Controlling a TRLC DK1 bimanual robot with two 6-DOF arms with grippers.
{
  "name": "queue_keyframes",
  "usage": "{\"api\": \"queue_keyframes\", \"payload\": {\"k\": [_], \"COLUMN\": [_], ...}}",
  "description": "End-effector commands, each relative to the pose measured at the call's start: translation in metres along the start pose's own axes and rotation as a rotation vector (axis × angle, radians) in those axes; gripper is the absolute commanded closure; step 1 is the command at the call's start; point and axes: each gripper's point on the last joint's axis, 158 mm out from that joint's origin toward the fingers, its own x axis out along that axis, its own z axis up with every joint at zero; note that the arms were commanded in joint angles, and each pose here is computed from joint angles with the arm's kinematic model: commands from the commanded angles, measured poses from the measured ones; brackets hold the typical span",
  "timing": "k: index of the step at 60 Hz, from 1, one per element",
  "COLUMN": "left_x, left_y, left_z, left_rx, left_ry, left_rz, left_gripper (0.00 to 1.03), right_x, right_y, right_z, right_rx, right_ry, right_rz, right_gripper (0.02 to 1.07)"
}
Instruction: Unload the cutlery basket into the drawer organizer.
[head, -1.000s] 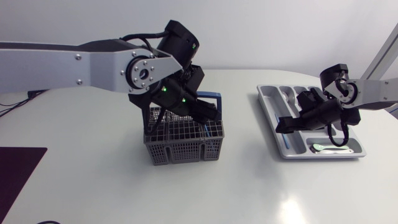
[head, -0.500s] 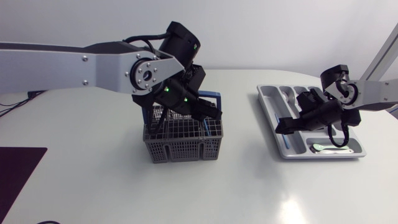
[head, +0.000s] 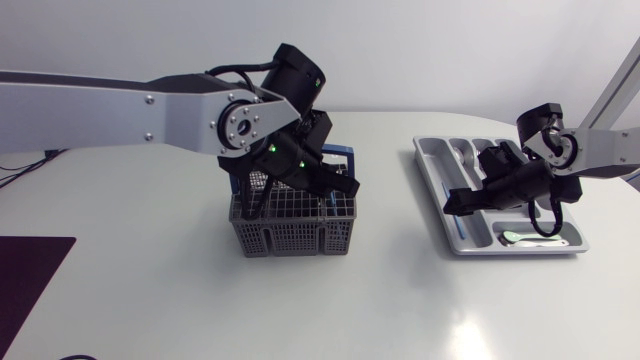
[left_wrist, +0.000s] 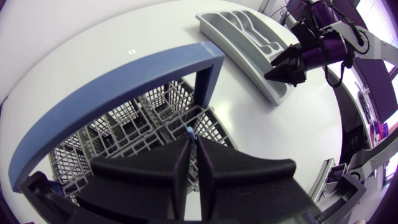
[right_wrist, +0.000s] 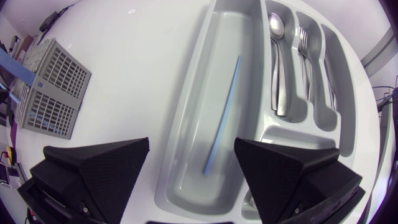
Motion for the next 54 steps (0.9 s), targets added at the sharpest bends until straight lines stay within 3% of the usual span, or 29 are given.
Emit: {"api": "queue_keyframes", "payload": {"k": [1,33,54], "left_x": [-0.01,-0.066,-0.141], "left_y": [0.003,-0.006,-0.017], "left_z": [0.002,0.025,0.043], "left_rx": [-0.004,0.011,0.064], "left_ry": [-0.022,-0.144,-0.243], "left_rz": [0.013,-0.008,0.004], "left_gripper": [1.0,1.0,1.0], "right_x": [0.0,-0.004,-0.043], "right_y": [0.0,0.004,0.024], "right_z": [-0.008,-0.006,0.012], "right_rx": [-0.01,-0.017,-0.084], "right_ry": [0.003,-0.006,-0.125], "right_rz": [0.001,0.002,0.013], "right_gripper": [0.08,0.09,0.08]}}
